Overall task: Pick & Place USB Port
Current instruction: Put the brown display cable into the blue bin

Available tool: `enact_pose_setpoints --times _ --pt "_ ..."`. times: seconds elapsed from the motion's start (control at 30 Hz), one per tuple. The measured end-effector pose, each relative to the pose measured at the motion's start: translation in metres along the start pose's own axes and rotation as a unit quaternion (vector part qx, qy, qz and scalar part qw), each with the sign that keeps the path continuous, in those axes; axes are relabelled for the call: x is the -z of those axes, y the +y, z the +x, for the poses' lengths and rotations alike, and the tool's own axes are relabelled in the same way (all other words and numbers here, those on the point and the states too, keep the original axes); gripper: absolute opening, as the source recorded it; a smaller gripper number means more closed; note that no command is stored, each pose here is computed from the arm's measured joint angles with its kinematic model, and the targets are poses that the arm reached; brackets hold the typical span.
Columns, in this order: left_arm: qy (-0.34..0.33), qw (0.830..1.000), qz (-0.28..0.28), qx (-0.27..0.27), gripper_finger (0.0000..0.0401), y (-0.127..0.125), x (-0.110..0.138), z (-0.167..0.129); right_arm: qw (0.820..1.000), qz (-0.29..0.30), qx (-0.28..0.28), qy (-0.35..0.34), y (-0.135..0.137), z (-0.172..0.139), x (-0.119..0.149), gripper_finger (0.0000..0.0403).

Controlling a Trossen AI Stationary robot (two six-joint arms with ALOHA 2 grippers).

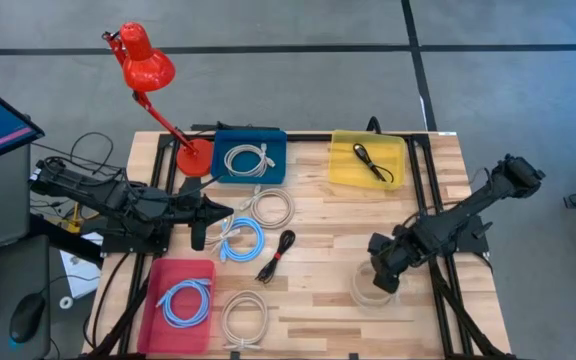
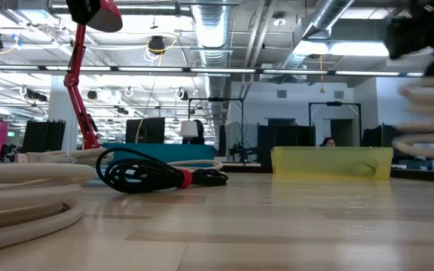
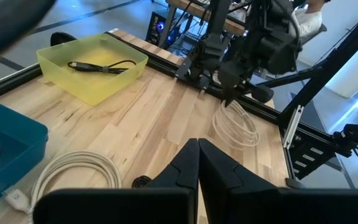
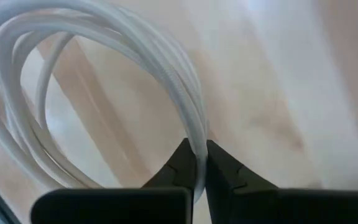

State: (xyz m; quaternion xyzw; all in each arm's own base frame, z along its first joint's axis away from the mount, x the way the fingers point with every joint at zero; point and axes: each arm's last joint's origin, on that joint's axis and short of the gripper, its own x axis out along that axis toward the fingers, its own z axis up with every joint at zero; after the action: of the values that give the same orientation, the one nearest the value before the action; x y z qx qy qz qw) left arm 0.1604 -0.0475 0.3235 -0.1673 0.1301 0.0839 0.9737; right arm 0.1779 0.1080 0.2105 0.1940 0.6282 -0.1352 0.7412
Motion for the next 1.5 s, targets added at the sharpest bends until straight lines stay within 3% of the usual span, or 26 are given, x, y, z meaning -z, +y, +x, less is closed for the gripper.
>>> enact_pose_setpoints --times 0.43,0.6,0.8,0.97,1.2,1.5 --pt "-0.021 1.0 -0.015 0.001 0.0006 -0.001 -0.004 0.0 0.985 -0.024 0.033 -0.167 -0.012 -0.062 -0.071 0.0004" --pt "-0.055 0.996 -0.063 -0.038 0.0012 0.002 -0.008 0.001 0.966 -0.039 0.05 -0.252 -0.02 -0.09 -0.099 0.0004" --pt "-0.073 0.981 -0.166 -0.071 0.005 0.014 -0.012 0.007 0.934 -0.061 0.049 -0.349 -0.024 -0.111 -0.125 0.0004" --pt "-0.073 0.965 -0.239 -0.08 0.0089 0.023 -0.015 0.017 0.914 -0.064 0.05 -0.398 -0.029 -0.118 -0.138 0.0004" --pt "-0.061 0.962 -0.258 -0.064 0.0138 0.029 -0.017 0.04 0.892 -0.051 0.048 -0.447 -0.03 -0.123 -0.152 0.0004" --pt "-0.035 0.96 -0.278 -0.006 0.0184 0.029 -0.015 0.082 0.892 -0.071 0.06 -0.442 -0.018 -0.097 -0.174 0.0004"
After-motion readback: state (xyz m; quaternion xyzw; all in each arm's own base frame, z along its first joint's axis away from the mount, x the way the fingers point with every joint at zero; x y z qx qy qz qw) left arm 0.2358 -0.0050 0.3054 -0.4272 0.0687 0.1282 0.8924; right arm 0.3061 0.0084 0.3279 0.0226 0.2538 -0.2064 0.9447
